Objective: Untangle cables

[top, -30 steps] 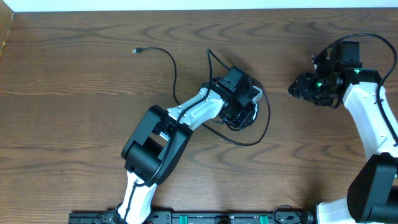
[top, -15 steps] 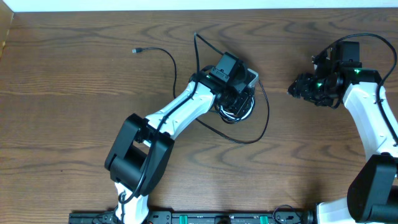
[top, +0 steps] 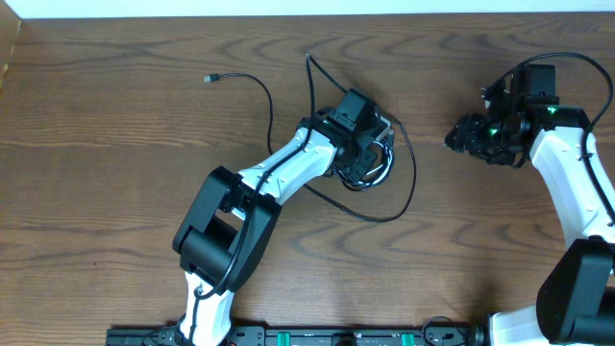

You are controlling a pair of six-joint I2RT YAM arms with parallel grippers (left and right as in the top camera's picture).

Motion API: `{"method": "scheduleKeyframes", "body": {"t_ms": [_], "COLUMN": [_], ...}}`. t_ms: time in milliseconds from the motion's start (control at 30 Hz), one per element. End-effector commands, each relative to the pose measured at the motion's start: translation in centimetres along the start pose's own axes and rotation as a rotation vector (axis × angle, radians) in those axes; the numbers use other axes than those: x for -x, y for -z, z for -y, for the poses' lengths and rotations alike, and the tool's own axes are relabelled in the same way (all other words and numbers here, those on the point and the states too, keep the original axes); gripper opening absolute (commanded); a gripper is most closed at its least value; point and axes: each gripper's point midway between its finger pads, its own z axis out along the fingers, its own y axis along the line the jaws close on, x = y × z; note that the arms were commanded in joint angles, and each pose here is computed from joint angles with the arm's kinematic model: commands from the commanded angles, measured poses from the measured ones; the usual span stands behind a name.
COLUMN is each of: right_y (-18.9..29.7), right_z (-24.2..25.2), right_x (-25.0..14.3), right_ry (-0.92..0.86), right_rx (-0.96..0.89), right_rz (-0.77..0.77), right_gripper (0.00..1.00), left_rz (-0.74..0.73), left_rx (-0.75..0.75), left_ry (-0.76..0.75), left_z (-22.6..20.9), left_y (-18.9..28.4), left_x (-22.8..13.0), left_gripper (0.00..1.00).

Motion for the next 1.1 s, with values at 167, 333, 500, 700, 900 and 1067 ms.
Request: {"method": "scheduleKeyframes", "body": {"t_ms": [167, 333, 500, 700, 900, 1067], "right_y": [0.1, 0.1, 0.1, 0.1, 0.1, 0.1], "right_z": [-0.2, -0.2, -0.2, -0.2, -0.2, -0.2], "right_x": [0.1, 0.1, 0.2, 0.2, 0.0, 0.0], "right_ry": [0.013, 0.017, 0.018, 0.021, 0.019, 0.019], "right_rx": [0.013, 0.013, 0.014, 0.014, 0.012, 0.012], "right_rz": [-0.001, 0.000, 0.003, 0.002, -0.004, -0.004], "right_gripper": [0.57, 0.57, 0.58, 0.58, 0.58, 0.58], "left_rz": [-0.069, -0.062, 0.018, 0.017, -0.077, -0.098], "left_rx": [0.017, 0.018, 0.026, -0.022, -0.061, -0.129], "left_ry": [-0.126, -0.162, -0.180, -0.233, -0.239, -0.253], "left_z": [-0.6, -0.5, 0.1, 1.1, 1.1, 2.0], "left_y": [-1.5, -0.5, 2.9, 3.1, 0.7, -0.3], "left_x": [-1.9, -1.5, 0.9, 0.5, -2.2, -3.0], "left_gripper": [0.43, 0.48, 0.51, 0.51, 0.50, 0.50]}}
